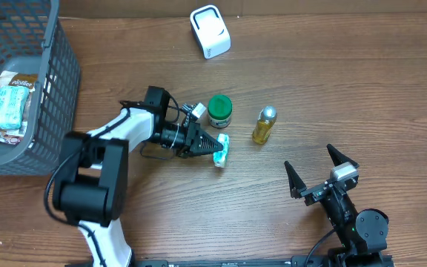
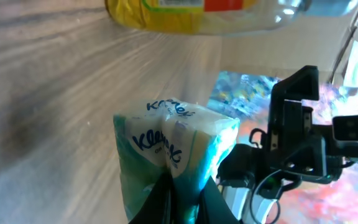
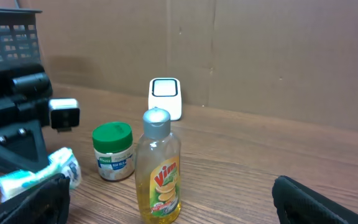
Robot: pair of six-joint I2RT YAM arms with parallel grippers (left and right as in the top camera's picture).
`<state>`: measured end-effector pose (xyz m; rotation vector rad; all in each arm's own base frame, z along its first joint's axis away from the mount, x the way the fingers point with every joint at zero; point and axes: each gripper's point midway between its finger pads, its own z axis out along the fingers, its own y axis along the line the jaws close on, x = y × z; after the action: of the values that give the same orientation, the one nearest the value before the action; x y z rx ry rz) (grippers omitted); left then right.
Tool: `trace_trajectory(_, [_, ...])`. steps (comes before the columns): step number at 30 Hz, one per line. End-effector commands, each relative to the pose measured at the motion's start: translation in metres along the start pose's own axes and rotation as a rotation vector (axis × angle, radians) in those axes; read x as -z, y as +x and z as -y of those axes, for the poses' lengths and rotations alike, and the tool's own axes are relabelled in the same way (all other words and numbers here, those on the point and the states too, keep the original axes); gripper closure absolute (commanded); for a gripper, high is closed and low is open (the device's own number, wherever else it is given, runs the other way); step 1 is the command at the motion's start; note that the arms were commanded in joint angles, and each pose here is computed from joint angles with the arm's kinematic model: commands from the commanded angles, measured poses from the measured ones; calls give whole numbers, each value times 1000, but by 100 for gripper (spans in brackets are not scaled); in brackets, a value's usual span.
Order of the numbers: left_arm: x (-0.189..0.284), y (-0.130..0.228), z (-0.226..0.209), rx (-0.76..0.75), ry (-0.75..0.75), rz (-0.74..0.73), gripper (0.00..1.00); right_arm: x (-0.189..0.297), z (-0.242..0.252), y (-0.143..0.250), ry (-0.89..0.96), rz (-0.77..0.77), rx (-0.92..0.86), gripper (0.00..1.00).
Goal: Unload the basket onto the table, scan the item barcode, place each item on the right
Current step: 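Lower the Kleenex pack onto the table in front of the jar and release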
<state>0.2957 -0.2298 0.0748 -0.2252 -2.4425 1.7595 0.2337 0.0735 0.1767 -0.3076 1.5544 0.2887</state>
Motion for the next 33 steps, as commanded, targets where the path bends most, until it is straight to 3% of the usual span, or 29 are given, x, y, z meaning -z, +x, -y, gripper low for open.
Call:
trace_trajectory(1, [-11, 0, -9, -45, 70, -20, 95, 0, 3, 2, 14, 4, 6, 0])
trace_trajectory(12, [-17, -3, -60, -40, -127, -21, 94, 0, 3, 2, 14, 4, 6, 0])
trace_trajectory(23, [-15, -1, -67, -19, -169, -26, 68, 0, 3, 2, 14, 5, 6, 0])
trace_trajectory(33, [-5, -4, -53, -60, -220, -7, 59, 0, 3, 2, 14, 5, 6, 0])
